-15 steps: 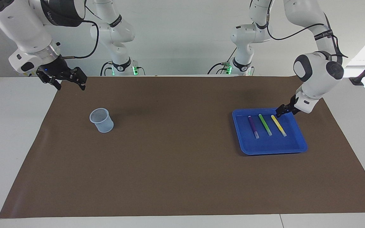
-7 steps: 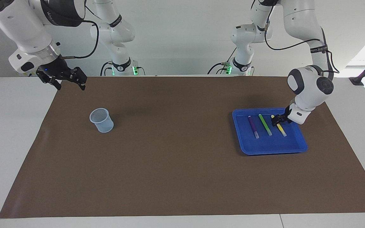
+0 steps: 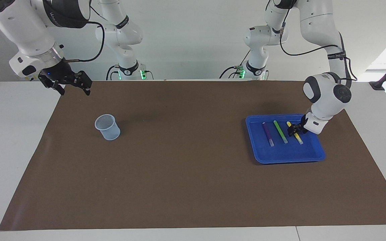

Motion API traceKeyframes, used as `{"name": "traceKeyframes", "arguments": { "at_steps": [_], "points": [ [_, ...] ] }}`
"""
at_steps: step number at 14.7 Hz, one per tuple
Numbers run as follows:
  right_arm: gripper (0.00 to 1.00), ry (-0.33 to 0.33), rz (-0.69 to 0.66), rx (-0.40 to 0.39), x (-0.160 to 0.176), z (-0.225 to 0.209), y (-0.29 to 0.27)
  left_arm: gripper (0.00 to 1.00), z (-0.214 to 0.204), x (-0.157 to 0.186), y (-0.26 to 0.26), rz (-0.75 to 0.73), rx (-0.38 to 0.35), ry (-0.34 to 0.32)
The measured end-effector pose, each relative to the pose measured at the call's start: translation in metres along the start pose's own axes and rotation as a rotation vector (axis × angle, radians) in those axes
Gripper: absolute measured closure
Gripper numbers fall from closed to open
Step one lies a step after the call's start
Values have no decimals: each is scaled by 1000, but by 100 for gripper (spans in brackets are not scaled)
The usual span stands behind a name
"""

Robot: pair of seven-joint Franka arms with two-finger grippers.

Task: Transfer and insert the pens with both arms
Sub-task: 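Lower the left gripper onto the yellow pen in the tray, then lift the yellow pen with the left gripper toward the cup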

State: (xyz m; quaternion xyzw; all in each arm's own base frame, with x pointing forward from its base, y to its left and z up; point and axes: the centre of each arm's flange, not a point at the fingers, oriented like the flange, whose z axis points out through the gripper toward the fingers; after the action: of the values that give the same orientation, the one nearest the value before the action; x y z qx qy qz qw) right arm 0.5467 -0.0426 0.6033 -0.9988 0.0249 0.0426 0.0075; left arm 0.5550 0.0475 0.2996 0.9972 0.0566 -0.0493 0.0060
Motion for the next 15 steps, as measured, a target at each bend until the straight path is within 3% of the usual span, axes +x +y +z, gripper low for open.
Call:
{"name": "traceKeyframes", "arguments": {
  "at_steps": [2, 4, 5, 7, 8, 11, 15],
  "points": [
    [0, 0, 0, 0, 0, 0, 0, 22, 2, 2, 0, 0, 1, -3],
    [0, 0, 0, 0, 0, 0, 0, 37, 2, 3, 0, 0, 1, -2],
    [0, 0, 0, 0, 0, 0, 0, 37, 2, 3, 0, 0, 1, 0],
    [0, 0, 0, 0, 0, 0, 0, 56, -1, 5, 1, 1, 1, 7],
    [0, 0, 0, 0, 0, 0, 0, 57, -2, 6, 1, 1, 1, 8],
    [0, 0, 0, 0, 0, 0, 0, 83, -2, 6, 1, 2, 0, 9],
    [0, 0, 0, 0, 0, 0, 0, 83, -3, 6, 1, 2, 0, 10]
  ]
}}
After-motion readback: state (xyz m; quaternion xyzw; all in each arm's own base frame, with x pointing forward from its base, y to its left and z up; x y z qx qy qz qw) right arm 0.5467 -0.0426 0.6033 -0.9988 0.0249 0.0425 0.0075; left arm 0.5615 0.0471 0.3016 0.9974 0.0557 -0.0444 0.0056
